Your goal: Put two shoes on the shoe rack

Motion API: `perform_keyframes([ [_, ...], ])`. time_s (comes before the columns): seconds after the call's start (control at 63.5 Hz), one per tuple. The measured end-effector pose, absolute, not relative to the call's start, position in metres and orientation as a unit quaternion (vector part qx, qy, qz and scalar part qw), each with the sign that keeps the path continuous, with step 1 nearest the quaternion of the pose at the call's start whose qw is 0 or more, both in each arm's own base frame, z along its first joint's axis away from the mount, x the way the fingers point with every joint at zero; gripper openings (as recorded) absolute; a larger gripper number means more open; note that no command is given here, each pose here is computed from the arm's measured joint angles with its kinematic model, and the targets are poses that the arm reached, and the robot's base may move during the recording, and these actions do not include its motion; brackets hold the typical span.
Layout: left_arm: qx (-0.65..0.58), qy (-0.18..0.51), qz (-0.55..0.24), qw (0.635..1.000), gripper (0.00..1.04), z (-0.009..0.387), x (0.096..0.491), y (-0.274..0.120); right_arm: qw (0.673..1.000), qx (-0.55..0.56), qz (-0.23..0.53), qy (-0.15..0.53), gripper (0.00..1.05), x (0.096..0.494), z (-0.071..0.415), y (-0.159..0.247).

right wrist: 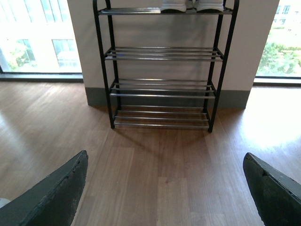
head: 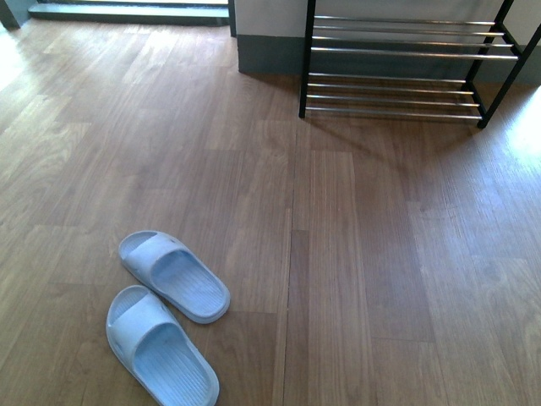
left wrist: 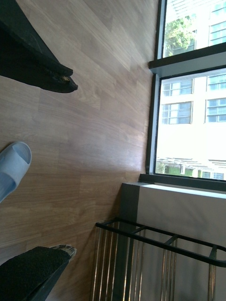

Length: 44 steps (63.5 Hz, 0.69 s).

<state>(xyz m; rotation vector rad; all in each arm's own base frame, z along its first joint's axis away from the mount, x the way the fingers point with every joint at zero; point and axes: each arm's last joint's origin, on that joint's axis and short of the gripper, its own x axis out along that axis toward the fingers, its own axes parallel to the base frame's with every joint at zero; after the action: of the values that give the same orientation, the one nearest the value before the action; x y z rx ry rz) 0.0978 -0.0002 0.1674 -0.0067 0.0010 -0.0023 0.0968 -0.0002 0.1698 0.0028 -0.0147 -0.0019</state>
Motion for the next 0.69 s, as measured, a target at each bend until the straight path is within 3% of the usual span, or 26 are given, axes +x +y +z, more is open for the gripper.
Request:
perform_keyframes([
  [0.693,-0.003,0.000,-0.002,1.000,0.95,0.1674,0.0978,-0.0003,1.000,0.001,-0.003,-0.007,0.96,0.0968,0.1698,-0.0003],
])
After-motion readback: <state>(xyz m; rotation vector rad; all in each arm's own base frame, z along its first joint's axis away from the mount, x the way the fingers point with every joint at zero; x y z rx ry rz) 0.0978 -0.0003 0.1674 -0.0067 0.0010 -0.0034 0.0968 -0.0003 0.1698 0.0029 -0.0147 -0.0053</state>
